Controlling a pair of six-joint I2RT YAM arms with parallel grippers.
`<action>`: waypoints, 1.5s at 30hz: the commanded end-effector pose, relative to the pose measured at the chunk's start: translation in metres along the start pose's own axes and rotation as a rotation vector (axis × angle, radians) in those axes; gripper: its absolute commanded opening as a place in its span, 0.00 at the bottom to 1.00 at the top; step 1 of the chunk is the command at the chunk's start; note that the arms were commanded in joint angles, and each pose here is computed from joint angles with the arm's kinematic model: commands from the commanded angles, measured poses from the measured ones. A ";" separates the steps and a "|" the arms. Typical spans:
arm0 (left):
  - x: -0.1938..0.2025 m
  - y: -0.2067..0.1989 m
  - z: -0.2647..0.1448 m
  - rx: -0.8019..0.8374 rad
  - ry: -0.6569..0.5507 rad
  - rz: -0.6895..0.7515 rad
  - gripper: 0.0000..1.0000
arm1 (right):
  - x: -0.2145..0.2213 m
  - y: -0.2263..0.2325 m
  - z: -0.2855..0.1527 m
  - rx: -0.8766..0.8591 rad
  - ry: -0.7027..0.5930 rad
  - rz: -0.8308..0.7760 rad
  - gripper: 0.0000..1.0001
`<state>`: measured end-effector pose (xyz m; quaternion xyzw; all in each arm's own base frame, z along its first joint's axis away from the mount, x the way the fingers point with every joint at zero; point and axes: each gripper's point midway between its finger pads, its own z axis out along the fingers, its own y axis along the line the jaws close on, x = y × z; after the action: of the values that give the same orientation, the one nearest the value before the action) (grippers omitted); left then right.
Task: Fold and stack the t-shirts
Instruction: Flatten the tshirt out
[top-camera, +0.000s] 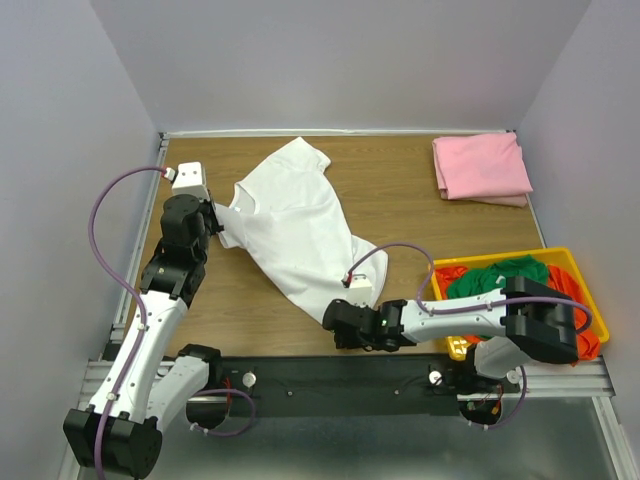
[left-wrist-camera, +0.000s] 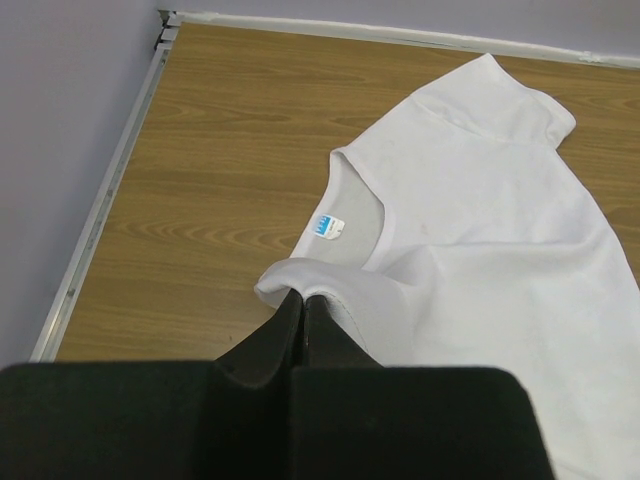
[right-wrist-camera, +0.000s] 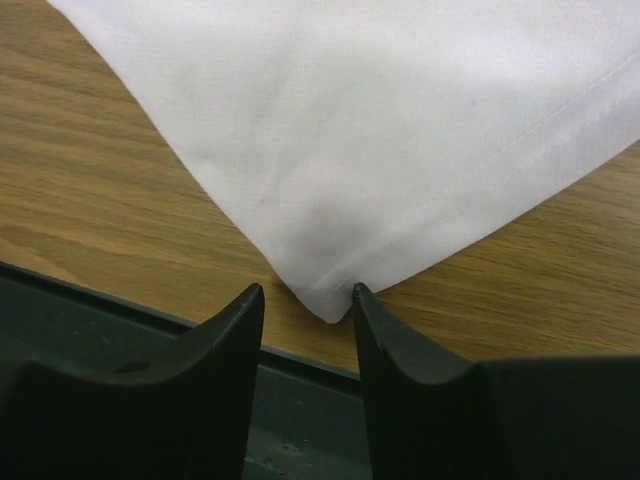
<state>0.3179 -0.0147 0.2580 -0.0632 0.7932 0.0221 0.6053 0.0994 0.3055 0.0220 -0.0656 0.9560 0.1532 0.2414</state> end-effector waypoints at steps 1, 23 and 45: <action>-0.003 -0.002 0.000 0.020 -0.021 0.005 0.00 | 0.004 -0.018 0.006 0.098 -0.010 -0.005 0.45; -0.031 -0.044 0.003 0.203 -0.077 -0.183 0.00 | -0.116 -0.060 0.002 0.288 -0.260 -0.053 0.00; -0.332 -0.021 -0.173 0.264 -0.794 -0.150 0.00 | -0.402 -0.044 -0.320 0.148 -1.038 -0.015 0.00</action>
<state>0.2859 -0.0358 0.5853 -0.0564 0.5377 -0.1106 0.8340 0.3325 0.2004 0.4401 0.0523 0.7373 0.1076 0.6649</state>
